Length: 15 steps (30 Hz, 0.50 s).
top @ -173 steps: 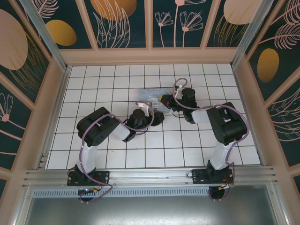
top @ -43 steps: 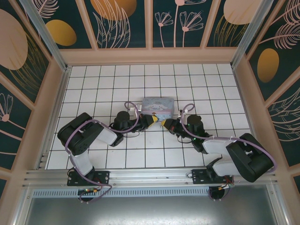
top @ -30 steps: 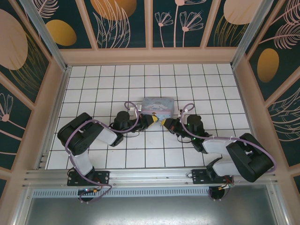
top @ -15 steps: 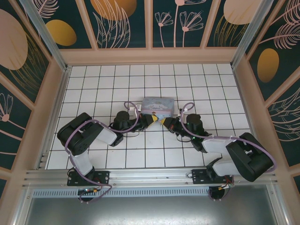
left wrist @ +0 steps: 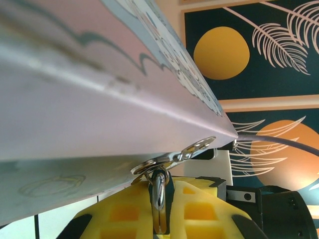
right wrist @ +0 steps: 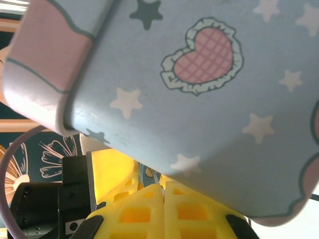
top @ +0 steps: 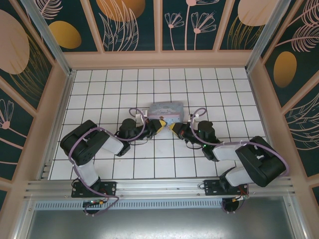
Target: Unlock a padlock with a key
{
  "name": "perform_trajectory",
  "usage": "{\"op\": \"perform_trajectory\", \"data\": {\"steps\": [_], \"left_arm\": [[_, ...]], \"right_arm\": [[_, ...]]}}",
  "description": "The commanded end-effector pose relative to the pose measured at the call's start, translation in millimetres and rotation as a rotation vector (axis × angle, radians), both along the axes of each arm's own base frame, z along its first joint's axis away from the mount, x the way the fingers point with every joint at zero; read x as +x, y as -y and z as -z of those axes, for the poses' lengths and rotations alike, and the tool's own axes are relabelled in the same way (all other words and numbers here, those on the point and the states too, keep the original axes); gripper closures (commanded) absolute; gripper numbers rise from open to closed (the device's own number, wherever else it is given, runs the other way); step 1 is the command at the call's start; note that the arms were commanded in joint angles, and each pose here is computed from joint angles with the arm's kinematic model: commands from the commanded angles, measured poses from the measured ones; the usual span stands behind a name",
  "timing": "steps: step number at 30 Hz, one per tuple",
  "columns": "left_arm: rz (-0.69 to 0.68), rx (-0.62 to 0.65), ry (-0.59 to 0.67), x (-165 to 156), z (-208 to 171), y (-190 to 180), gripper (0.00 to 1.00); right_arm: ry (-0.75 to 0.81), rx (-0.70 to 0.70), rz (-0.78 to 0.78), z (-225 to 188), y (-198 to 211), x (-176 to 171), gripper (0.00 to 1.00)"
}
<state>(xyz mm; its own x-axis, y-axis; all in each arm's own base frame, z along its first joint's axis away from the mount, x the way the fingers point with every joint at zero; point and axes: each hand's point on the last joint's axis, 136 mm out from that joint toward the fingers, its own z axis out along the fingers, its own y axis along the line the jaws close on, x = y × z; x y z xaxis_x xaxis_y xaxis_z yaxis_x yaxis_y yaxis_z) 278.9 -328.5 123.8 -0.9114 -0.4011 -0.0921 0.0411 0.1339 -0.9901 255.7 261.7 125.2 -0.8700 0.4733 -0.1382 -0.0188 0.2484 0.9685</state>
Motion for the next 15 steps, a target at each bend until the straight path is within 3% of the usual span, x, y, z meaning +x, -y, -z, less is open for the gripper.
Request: {"op": "perform_trajectory", "data": {"steps": [1,7,15], "left_arm": [[0.054,-0.081,0.098,-9.8,-37.5,10.7,1.0],[0.063,-0.03,0.113,-9.6,-31.1,16.3,1.0],[0.076,-0.001,0.117,-11.8,-26.0,17.4,1.0]], "right_arm": [[0.057,0.117,-0.042,-34.0,-13.6,0.8,1.0],[0.058,0.171,-0.066,-48.1,-18.5,0.9,1.0],[0.066,0.098,-0.06,-36.3,-7.1,9.5,1.0]]}}
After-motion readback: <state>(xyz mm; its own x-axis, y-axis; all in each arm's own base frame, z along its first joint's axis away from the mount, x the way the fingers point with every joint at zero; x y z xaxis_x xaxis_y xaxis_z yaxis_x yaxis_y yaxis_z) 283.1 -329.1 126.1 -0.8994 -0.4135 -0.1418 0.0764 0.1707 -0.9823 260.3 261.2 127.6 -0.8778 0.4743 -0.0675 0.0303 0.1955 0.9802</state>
